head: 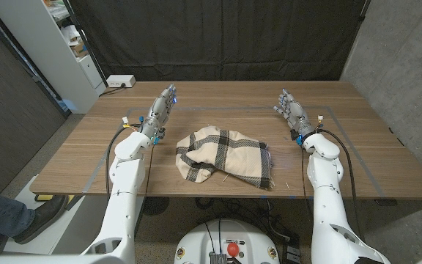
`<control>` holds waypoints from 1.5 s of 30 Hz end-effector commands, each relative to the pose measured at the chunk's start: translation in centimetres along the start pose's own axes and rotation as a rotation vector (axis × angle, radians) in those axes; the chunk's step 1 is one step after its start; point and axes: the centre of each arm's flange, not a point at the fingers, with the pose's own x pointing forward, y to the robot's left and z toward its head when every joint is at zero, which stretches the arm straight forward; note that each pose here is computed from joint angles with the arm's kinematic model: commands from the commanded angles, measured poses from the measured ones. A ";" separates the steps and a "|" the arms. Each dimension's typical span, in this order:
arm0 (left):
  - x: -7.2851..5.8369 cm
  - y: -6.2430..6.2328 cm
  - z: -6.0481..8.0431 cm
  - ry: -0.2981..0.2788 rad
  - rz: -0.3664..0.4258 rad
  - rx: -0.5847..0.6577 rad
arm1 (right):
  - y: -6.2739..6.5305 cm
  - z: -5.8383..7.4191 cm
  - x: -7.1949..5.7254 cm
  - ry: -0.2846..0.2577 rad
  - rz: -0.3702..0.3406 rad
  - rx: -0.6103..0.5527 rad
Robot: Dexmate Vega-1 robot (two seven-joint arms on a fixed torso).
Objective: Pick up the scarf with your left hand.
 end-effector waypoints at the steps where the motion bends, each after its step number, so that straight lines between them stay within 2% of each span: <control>1: -0.5 -0.4 0.5 -0.023 -0.014 0.024 | -0.1 -0.1 -0.1 0.000 -0.001 0.002; 8: -0.5 -0.9 1.0 -0.030 -0.028 0.071 | -0.2 -0.1 0.0 -0.003 0.001 0.005; 9: -0.5 -1.0 1.2 -0.030 -0.015 0.110 | -0.2 -0.1 0.0 -0.003 0.001 0.005; 12: -0.5 -1.1 1.2 -0.041 -0.037 0.078 | -0.2 -0.1 0.0 -0.003 0.001 0.007; 15: -0.7 -1.2 1.6 -0.048 -0.025 0.124 | -0.2 -0.2 0.1 -0.004 0.001 0.006; 31: -0.8 -1.5 2.2 -0.086 -0.066 0.118 | -0.6 0.0 0.2 -0.001 -0.010 0.000; 38: -0.9 -1.7 2.1 -0.094 -0.075 0.112 | -0.7 0.9 0.3 -0.009 -0.014 -0.002; 45: -0.9 -1.8 2.4 -0.111 -0.084 0.110 | -0.6 1.0 0.4 -0.011 -0.016 0.003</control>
